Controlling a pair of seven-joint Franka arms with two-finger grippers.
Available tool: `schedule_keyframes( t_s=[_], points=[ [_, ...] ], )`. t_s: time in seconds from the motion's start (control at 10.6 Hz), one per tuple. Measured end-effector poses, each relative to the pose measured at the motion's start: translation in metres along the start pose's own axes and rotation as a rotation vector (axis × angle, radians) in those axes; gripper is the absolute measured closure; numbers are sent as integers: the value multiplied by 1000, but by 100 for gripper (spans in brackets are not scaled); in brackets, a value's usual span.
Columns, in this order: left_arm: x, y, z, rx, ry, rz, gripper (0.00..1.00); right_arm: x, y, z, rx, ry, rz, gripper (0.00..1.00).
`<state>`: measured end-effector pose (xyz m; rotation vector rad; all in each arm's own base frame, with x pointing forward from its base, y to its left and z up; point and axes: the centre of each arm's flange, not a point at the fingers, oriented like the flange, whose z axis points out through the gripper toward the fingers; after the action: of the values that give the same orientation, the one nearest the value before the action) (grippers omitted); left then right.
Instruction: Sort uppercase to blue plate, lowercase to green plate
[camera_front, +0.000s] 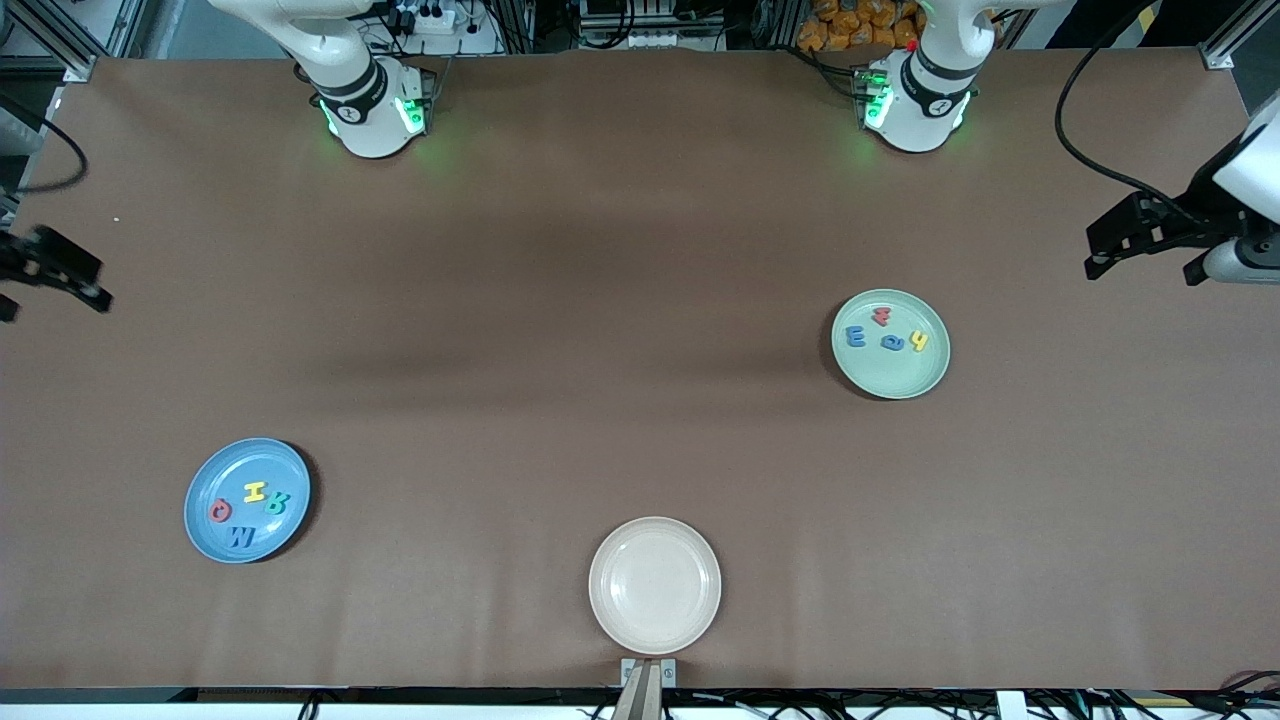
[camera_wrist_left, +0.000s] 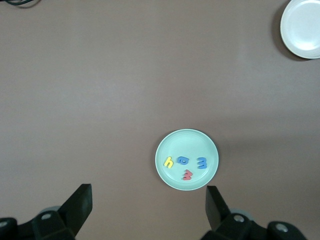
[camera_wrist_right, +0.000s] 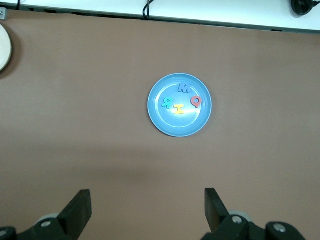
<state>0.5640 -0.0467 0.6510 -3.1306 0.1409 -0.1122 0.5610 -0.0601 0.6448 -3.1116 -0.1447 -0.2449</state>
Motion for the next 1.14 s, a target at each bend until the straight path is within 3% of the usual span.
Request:
schedule_keyframes(
  t_s=[0.47, 1.14],
  points=[
    [-2, -24, 1, -5, -12, -15, 0, -15, -5, -34, 17, -92, -2, 0],
    [-2, -24, 7, -7, -27, -19, 0, -17, 2, -41, -16, -87, 88, 0]
  ],
)
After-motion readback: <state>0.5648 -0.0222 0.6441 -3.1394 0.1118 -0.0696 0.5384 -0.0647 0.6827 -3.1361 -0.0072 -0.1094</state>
